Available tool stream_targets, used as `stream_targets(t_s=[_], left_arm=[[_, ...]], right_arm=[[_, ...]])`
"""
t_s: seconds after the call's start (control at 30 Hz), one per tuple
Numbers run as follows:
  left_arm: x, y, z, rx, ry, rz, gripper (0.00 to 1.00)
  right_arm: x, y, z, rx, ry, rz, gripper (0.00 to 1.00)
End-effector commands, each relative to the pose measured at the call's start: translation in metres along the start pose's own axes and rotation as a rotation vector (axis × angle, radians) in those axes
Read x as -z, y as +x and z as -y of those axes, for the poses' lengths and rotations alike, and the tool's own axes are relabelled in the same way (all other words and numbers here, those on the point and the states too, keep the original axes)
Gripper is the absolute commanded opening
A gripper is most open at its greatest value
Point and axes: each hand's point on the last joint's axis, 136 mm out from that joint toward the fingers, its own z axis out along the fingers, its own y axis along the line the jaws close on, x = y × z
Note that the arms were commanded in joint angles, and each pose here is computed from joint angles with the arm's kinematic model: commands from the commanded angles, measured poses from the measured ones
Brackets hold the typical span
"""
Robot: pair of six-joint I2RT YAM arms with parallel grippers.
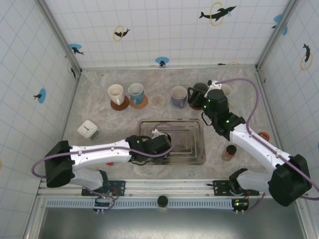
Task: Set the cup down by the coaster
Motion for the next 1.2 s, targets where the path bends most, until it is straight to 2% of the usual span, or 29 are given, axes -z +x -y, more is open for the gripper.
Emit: stream_targets(t_s=[0.0, 0.2, 0.6, 0.83, 1.17], left_arm=[[0.016, -0.025, -0.004, 0.033, -0.004, 0.108, 0.00], [0.022, -0.047, -0.017, 0.097, -0.007, 0.171, 0.00], [0.030, -0.115, -0.040, 0.163, 0.028, 0.318, 0.00], [0.029, -0.160, -0.049, 0.174, 0.034, 0.373, 0.00], [0.023, -0.207, -0.076, 0.218, 0.008, 0.420, 0.00]], right_arm=[[-0.002, -0.002, 0.000, -0.009, -0.008, 0.017, 0.77], [-0.002, -0.002, 0.000, -0.010, -0.011, 0.015, 0.77], [-0.007, 0.001, 0.000, -0.003, -0.008, -0.001, 0.77], [-0.014, 0.005, -0.001, 0.003, -0.013, -0.022, 0.77], [-0.024, 0.009, 0.005, 0.004, 0.000, -0.046, 0.77]])
